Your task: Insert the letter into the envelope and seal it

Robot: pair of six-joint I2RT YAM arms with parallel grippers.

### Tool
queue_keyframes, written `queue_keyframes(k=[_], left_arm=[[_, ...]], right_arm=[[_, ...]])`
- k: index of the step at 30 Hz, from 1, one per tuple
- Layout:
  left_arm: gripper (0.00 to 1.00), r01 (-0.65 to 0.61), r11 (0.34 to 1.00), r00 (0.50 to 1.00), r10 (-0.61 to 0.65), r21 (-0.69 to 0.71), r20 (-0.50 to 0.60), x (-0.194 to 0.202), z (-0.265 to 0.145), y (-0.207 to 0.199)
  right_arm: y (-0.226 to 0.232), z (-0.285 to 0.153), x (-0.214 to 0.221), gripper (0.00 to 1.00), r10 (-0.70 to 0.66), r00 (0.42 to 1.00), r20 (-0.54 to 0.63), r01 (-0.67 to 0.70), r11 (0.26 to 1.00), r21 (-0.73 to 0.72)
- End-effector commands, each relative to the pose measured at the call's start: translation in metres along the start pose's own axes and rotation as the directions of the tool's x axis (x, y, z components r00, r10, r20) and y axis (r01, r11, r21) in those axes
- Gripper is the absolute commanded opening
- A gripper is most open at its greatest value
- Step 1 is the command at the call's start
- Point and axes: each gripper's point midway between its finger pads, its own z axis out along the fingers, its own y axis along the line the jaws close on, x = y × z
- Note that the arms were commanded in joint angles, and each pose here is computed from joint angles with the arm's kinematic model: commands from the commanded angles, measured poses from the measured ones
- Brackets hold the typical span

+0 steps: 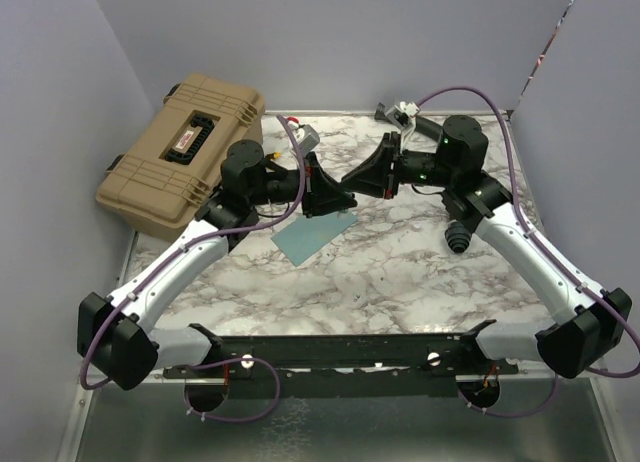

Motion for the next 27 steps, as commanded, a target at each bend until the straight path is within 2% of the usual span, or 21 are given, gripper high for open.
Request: queue_keyframes(k=[1, 3, 5, 6, 7, 9, 11, 14, 19, 23, 27], left_arm=[[0.0, -0.15, 0.965, 0.988, 0.142, 0.215, 0.051, -0.015, -0.012, -0.052], [0.0, -0.178, 0.956, 0.984, 0.165, 0.234, 0.074, -0.021, -0.015, -0.06], [0.0, -0.183, 0.959, 0.982, 0.167, 0.215, 0.092, -0.026, -0.015, -0.059], [0.0, -0.179, 0.963, 0.982, 0.162, 0.2, 0.098, -0.027, -0.014, -0.057], [0.0, -0.17, 0.97, 0.982, 0.152, 0.173, 0.109, -0.028, -0.013, -0.052], [0.0, -0.146, 0.985, 0.982, 0.132, 0.096, 0.138, -0.031, -0.01, -0.036], [0.0, -0.114, 0.993, 0.982, 0.112, 0.004, 0.152, -0.031, -0.007, -0.016], [0.0, -0.076, 0.993, 0.981, 0.091, -0.091, 0.173, -0.031, -0.004, 0.007], [0.0, -0.022, 0.981, 0.98, 0.06, -0.194, 0.19, -0.031, -0.002, 0.031], [0.0, 0.0, 0.976, 0.982, 0.041, -0.22, 0.182, -0.027, -0.001, 0.04], [0.0, 0.025, 0.972, 0.985, 0.016, -0.236, 0.171, -0.026, 0.002, 0.047]], right_arm=[[0.073, -0.015, 0.01, 0.01, -0.184, 0.982, -0.052, 0.137, 0.87, -0.474], [0.079, -0.019, 0.013, 0.01, -0.189, 0.98, -0.065, 0.126, 0.839, -0.529], [0.072, -0.015, 0.008, 0.01, -0.159, 0.985, -0.066, 0.11, 0.877, -0.469], [0.066, -0.011, 0.003, 0.04, -0.134, 0.989, -0.058, 0.1, 0.91, -0.401], [0.054, -0.006, -0.005, 0.11, -0.102, 0.994, -0.038, 0.086, 0.95, -0.3], [0.023, -0.001, -0.026, 0.35, -0.009, 1.0, 0.03, 0.011, 0.998, -0.056], [-0.006, -0.002, -0.039, 0.53, 0.067, 0.992, 0.107, -0.082, 0.986, 0.142], [-0.033, -0.006, -0.044, 0.64, 0.099, 0.976, 0.197, -0.159, 0.933, 0.323], [-0.053, -0.006, -0.034, 0.66, 0.161, 0.955, 0.249, -0.26, 0.859, 0.441], [-0.046, 0.001, -0.027, 0.62, 0.186, 0.955, 0.232, -0.269, 0.875, 0.402], [-0.039, 0.015, -0.013, 0.51, 0.237, 0.962, 0.135, -0.27, 0.897, 0.35]])
